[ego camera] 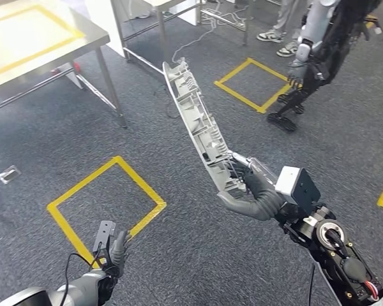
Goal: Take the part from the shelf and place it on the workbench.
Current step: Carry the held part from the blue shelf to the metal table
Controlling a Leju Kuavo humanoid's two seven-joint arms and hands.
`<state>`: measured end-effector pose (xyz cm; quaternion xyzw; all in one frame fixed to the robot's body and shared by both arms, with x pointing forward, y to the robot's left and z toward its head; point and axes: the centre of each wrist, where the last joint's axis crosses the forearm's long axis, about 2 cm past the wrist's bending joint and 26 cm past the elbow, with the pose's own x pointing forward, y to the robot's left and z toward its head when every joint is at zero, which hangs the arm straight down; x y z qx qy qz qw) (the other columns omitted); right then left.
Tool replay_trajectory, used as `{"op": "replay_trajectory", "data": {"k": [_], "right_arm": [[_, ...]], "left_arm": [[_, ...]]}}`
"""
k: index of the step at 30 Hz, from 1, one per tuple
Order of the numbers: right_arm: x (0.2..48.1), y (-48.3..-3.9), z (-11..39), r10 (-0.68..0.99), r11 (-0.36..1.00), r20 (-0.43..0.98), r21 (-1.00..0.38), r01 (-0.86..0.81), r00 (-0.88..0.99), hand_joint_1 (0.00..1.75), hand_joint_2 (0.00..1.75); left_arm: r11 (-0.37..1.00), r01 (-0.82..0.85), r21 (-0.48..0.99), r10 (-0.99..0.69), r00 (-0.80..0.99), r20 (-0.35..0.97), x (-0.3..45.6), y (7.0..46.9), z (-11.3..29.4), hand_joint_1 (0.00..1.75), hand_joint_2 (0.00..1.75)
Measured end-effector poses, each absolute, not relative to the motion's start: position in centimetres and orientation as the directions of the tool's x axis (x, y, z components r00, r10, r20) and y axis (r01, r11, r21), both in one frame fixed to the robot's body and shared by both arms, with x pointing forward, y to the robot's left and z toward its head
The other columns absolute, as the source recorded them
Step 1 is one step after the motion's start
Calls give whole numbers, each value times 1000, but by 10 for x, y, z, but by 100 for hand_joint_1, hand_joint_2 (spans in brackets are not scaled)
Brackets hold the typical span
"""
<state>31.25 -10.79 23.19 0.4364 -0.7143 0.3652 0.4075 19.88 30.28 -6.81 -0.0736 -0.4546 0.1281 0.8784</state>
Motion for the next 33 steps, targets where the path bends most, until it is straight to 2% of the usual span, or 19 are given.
{"op": "replay_trajectory", "data": {"k": [33], "right_arm": [[314,-108,234,-330,343,898,-175,-923,-292,175,175]], "left_arm": [[957,-148,-250,289,564,774,204,299,-66,0,0]]}}
